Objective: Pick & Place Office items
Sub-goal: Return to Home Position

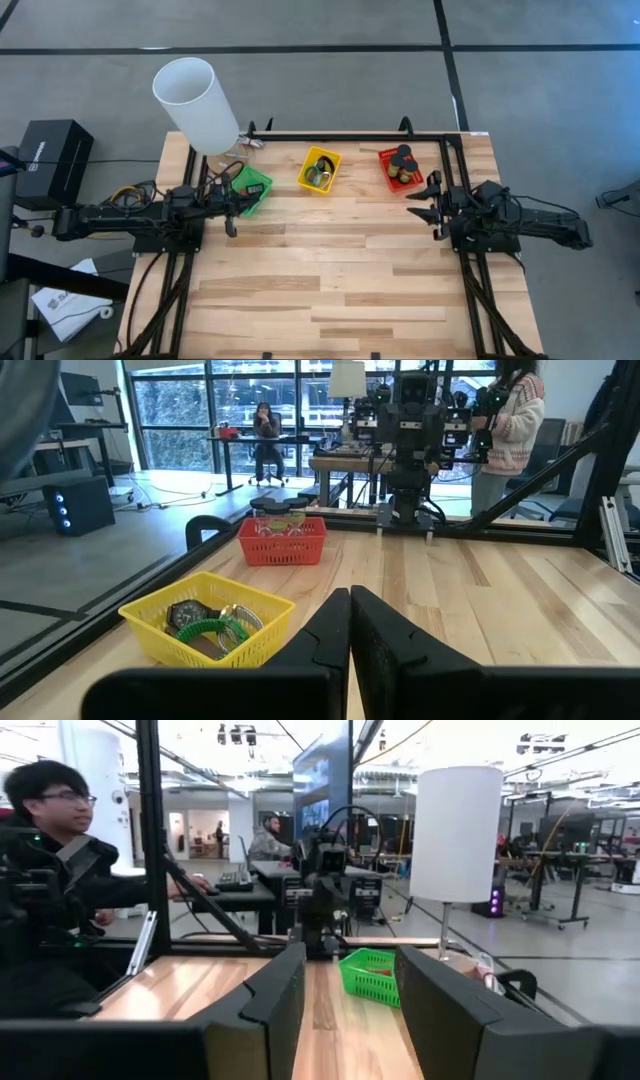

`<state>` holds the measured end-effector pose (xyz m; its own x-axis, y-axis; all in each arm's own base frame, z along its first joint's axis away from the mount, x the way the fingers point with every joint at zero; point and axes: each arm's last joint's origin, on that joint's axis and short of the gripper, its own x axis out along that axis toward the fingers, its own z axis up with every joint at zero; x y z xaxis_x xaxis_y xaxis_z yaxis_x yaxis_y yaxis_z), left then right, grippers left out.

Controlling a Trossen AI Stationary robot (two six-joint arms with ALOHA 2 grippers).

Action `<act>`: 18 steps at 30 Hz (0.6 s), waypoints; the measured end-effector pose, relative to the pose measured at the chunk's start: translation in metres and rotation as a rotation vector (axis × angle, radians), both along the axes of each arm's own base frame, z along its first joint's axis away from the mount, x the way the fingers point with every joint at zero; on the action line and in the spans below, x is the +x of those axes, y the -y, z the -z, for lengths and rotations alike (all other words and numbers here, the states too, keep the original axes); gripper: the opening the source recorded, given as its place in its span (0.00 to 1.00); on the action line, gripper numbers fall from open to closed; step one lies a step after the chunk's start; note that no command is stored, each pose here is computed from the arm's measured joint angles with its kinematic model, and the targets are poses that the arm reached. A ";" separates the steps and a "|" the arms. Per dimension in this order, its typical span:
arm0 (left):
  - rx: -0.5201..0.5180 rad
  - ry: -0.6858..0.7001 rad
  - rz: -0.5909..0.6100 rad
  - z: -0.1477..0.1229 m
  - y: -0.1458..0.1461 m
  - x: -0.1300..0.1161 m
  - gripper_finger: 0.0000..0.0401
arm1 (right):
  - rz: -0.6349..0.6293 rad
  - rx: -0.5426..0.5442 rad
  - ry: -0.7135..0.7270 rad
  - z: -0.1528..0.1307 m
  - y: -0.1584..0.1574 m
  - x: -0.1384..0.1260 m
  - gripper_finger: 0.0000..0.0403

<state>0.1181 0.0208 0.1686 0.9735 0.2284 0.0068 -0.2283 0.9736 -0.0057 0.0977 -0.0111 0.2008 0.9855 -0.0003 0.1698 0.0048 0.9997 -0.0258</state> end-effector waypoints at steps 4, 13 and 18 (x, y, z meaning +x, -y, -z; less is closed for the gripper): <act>0.001 0.005 0.000 0.000 0.000 0.000 0.01 | -0.014 0.001 -0.004 0.006 -0.002 -0.003 0.37; 0.001 0.005 0.001 0.000 0.000 0.000 0.01 | -0.021 0.002 -0.010 0.016 -0.003 -0.003 0.37; 0.001 0.007 0.000 -0.001 0.000 0.000 0.01 | -0.021 0.002 -0.012 0.017 -0.002 -0.003 0.37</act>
<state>0.1181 0.0208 0.1692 0.9736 0.2280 0.0135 -0.2279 0.9737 -0.0061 0.0946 -0.0086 0.1843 0.9872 0.0197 0.1584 -0.0161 0.9996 -0.0237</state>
